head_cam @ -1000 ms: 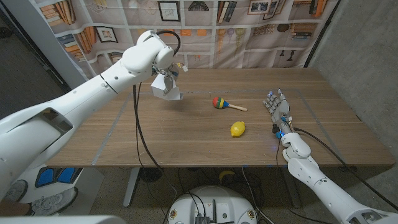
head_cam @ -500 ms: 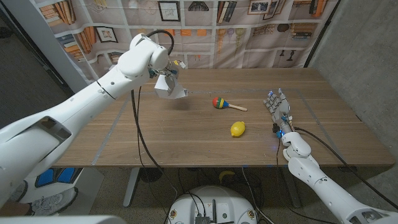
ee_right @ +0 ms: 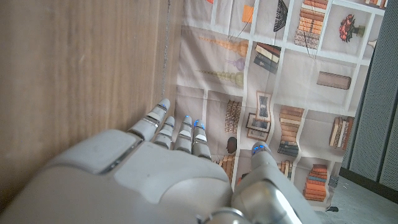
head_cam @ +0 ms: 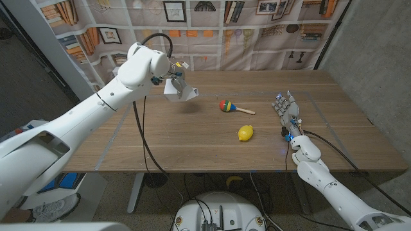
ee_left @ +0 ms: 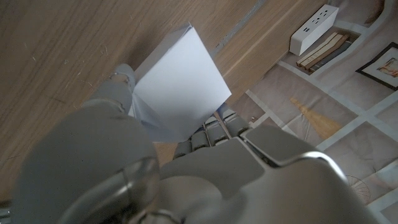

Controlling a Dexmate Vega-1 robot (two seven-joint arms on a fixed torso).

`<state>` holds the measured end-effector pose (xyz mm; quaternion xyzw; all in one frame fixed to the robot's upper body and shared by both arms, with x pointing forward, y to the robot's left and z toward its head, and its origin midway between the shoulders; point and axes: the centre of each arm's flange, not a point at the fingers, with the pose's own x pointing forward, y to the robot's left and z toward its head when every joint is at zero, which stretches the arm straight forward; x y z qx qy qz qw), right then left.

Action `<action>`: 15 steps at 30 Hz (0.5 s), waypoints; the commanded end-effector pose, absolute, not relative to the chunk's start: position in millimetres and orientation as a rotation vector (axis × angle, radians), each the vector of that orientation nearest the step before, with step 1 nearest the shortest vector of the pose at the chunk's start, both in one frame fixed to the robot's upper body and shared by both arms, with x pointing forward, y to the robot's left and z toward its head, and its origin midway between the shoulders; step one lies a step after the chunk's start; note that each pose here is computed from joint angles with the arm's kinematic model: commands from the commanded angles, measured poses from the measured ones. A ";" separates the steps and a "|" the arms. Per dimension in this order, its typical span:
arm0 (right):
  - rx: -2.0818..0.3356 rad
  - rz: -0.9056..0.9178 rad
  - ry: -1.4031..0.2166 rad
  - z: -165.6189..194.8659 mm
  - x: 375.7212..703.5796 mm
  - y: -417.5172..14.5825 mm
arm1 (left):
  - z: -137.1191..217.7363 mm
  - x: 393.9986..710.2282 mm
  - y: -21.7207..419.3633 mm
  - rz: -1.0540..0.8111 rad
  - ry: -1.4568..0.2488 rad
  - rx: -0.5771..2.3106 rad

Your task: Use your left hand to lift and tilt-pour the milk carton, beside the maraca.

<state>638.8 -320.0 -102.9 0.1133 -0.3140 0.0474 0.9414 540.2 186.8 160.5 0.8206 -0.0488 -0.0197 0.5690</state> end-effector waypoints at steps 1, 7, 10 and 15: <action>0.235 0.091 -0.634 -105.5 637.9 -320.4 | 147.3 539.1 198.0 0.017 -0.199 1.765; 0.238 0.084 -0.629 -107.6 637.0 -320.7 | 140.8 540.3 204.9 0.047 -0.229 1.671; 0.237 0.083 -0.627 -107.6 637.2 -320.7 | 136.4 540.7 208.2 0.069 -0.252 1.620; 0.234 0.082 -0.622 -106.9 638.1 -320.7 | 126.5 541.8 211.3 0.100 -0.288 1.543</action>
